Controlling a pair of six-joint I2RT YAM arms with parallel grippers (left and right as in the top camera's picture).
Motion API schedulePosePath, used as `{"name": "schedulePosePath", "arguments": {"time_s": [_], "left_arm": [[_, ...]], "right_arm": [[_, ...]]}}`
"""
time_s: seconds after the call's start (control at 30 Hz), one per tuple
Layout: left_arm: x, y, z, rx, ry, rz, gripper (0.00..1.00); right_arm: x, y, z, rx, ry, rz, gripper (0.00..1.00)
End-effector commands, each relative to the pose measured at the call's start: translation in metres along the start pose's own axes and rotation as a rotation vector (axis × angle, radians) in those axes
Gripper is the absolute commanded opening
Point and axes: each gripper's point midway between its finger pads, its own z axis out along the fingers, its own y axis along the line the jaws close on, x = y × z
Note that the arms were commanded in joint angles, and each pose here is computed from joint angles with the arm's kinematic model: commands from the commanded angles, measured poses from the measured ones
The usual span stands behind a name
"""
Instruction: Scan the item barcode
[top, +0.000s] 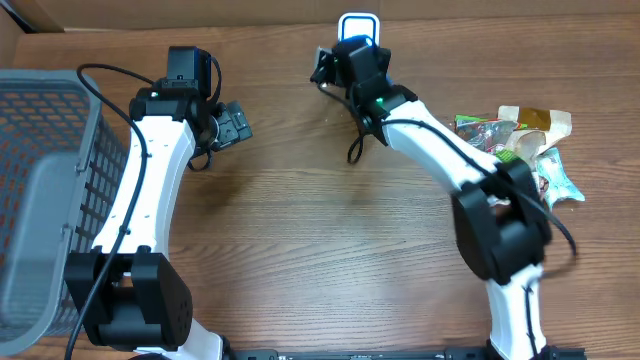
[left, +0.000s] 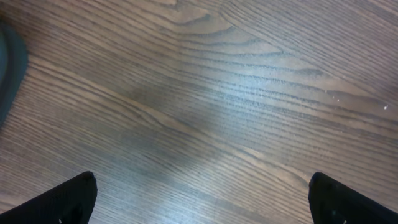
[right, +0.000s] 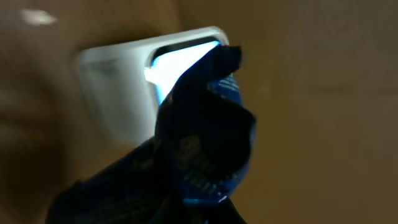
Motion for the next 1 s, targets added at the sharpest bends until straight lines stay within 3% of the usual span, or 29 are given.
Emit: {"name": "schedulePosePath", "arguments": {"time_s": [0.0,0.1,0.17,0.3,0.47,0.57,0.63,0.67,0.7,0.77,0.93,0.97], "left_arm": [[0.002,-0.002,-0.002,0.001,-0.003,-0.001,1.00],[0.002,-0.002,-0.002,0.001,-0.003,-0.001,1.00],[0.002,-0.002,-0.002,0.001,-0.003,-0.001,1.00],[0.002,-0.002,-0.002,0.001,-0.003,-0.001,1.00],[0.002,-0.002,-0.002,0.001,-0.003,-0.001,1.00],[0.002,-0.002,-0.002,0.001,-0.003,-0.001,1.00],[0.002,-0.002,-0.002,0.001,-0.003,-0.001,1.00],[0.002,-0.002,-0.002,0.001,-0.003,-0.001,1.00],[0.002,-0.002,-0.002,0.001,-0.003,-0.001,1.00],[0.002,-0.002,-0.002,0.001,-0.003,-0.001,1.00],[0.002,-0.002,-0.002,0.001,-0.003,-0.001,1.00],[0.002,-0.002,-0.002,0.001,-0.003,-0.001,1.00]], "right_arm": [[-0.015,-0.068,-0.104,-0.010,-0.159,0.385,0.04],[-0.003,-0.054,-0.146,-0.240,-0.191,0.691,0.04],[0.026,-0.052,-0.159,-0.351,-0.127,0.916,0.04],[0.116,-0.047,-0.156,-0.488,0.101,1.266,0.04],[0.228,-0.032,-0.128,-0.460,0.356,1.501,0.04],[0.278,-0.017,-0.108,-0.468,0.406,1.627,0.04],[0.289,-0.010,-0.102,-0.525,0.385,1.696,0.06],[0.291,-0.008,-0.101,-0.558,0.370,1.725,0.17],[0.292,-0.008,-0.101,-0.591,0.351,1.755,0.48],[0.293,-0.011,-0.104,-0.631,0.309,1.795,0.70],[0.284,-0.039,-0.126,-0.676,0.165,1.842,0.99],[0.280,-0.047,-0.133,-0.679,0.130,1.842,1.00]]}}
